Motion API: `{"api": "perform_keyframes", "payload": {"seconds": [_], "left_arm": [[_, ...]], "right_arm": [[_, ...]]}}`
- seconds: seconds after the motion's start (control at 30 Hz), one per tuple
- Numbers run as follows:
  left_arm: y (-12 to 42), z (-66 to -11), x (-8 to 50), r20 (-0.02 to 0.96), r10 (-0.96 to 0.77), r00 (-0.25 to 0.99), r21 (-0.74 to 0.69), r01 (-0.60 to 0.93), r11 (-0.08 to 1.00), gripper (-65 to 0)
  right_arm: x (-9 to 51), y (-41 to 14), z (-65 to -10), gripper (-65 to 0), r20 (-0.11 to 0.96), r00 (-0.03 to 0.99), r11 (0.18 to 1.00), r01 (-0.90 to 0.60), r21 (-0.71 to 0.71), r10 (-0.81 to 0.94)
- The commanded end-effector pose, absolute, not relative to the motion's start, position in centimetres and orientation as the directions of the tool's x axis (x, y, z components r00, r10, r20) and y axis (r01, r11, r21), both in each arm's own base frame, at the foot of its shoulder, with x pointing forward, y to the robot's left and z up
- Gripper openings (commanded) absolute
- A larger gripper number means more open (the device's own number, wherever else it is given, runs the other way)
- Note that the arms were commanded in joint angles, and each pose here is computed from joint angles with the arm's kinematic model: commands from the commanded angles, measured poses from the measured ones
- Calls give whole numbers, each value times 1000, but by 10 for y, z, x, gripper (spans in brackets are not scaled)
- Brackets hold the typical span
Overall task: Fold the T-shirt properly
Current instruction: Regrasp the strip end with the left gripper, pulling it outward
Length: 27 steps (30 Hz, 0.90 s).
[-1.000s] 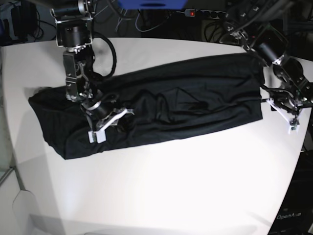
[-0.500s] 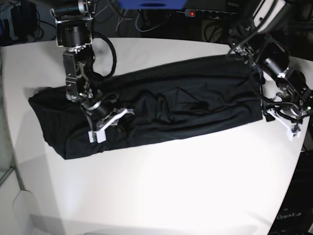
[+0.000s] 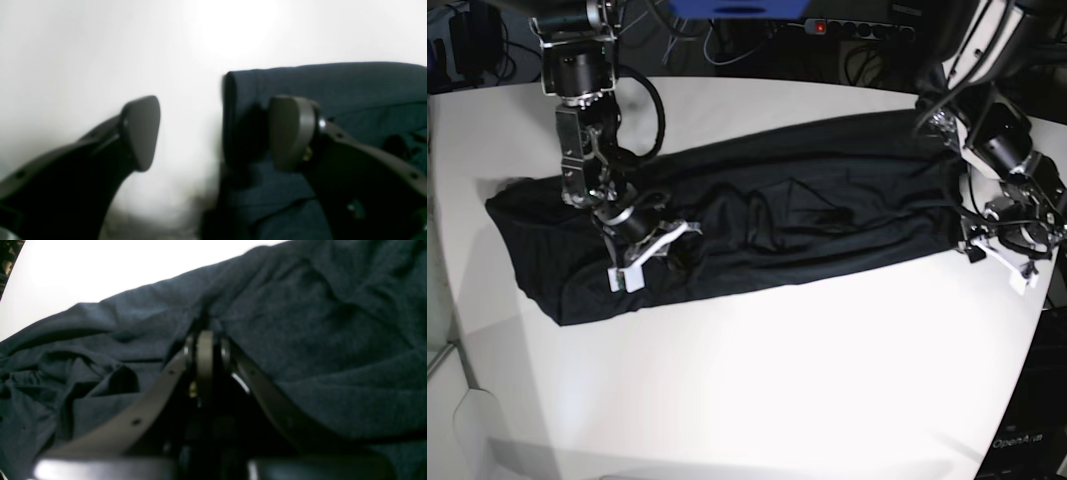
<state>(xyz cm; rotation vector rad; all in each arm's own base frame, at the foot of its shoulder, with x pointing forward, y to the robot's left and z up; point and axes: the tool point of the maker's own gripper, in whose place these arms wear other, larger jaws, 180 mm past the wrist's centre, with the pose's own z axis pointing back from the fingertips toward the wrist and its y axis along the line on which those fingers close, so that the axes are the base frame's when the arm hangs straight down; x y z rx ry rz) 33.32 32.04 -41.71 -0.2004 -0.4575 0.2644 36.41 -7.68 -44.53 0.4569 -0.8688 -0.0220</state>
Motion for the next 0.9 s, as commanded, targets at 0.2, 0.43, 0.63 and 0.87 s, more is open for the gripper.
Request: {"api": "perform_keyframes", "payload": {"seconds": [0.2, 0.43, 0.63, 0.87], "left_arm": [[326, -406, 342, 438, 295, 849, -247, -202, 948, -160], [308, -418, 348, 420, 273, 865, -279, -163, 946, -160], [295, -432, 350, 405, 285, 869, -326, -155, 933, -160], [294, -435, 346, 391, 283, 876, -327, -155, 932, -301]], "right_arm": [[336, -97, -483, -625, 620, 776, 950, -99, 297, -114], [336, -97, -483, -625, 619, 777, 950, -98, 298, -114], [334, -98, -485, -625, 616, 780, 950, -96, 298, -115], [333, -98, -485, -625, 614, 780, 950, -92, 298, -117]]}}
